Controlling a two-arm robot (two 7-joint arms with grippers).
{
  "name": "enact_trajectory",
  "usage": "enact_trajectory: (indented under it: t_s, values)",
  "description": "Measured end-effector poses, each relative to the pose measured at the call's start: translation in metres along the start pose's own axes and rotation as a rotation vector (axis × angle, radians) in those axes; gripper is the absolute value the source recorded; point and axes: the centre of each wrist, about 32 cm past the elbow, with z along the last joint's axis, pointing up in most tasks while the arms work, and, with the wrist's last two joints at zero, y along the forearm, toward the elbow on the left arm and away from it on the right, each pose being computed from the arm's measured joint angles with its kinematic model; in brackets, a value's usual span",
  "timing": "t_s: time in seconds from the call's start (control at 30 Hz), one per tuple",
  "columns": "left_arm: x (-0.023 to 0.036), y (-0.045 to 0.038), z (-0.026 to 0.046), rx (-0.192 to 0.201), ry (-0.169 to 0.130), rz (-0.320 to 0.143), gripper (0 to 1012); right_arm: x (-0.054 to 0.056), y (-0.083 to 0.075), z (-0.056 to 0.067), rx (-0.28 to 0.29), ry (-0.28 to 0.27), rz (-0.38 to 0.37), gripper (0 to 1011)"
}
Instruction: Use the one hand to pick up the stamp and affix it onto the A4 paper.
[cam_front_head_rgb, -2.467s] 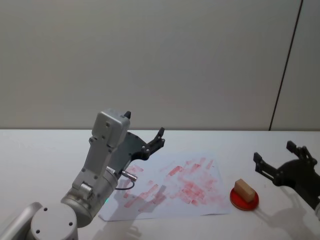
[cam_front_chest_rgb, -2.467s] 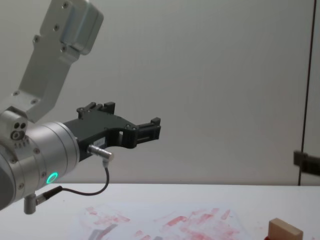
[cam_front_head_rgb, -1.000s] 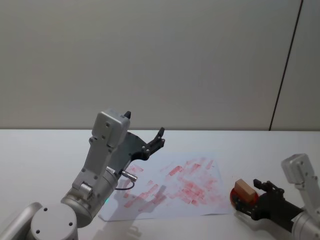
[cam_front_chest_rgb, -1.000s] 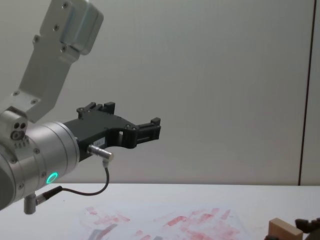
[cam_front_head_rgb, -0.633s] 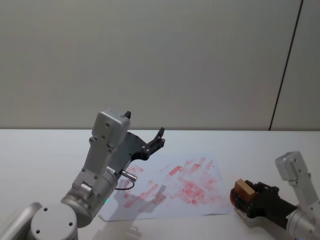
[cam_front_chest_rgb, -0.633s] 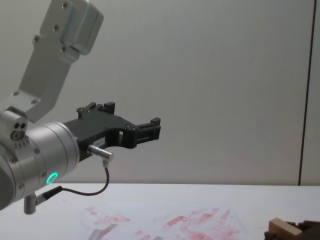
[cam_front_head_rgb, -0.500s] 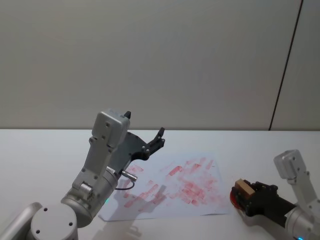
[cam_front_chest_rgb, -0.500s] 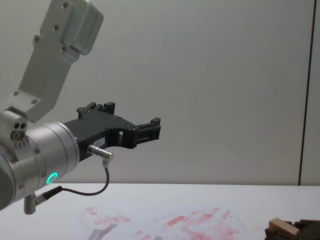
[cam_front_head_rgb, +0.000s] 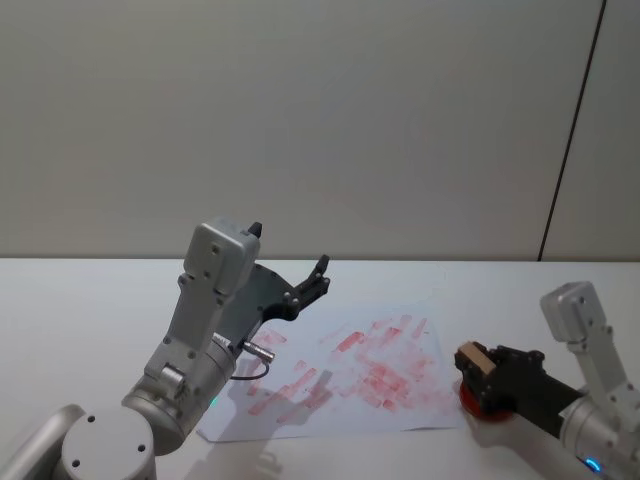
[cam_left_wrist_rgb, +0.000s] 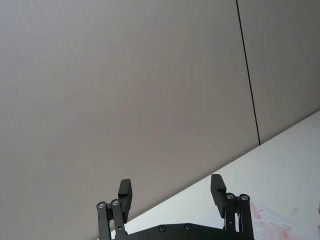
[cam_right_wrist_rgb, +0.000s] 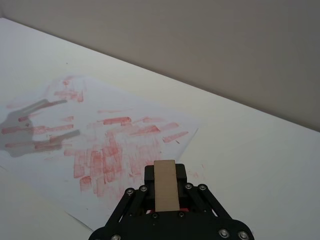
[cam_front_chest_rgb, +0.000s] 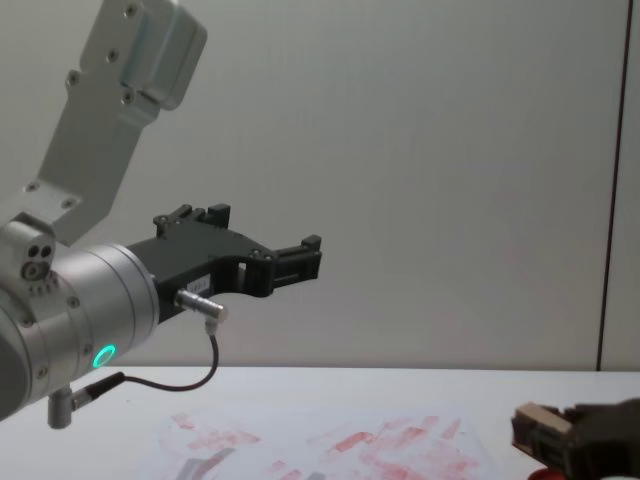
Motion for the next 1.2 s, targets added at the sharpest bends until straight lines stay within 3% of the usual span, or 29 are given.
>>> enact_trajectory:
  t_s: [0.43, 1.2]
  values:
    - [0.0, 0.0, 0.0, 0.0, 0.0, 0.0, 1002, -0.015, 0.012, 0.013, 0.038, -0.023, 0.043, 219]
    - [0.0, 0.0, 0.0, 0.0, 0.0, 0.0, 1002, -0.03, 0.037, 0.0, -0.036, -0.047, 0.059, 220]
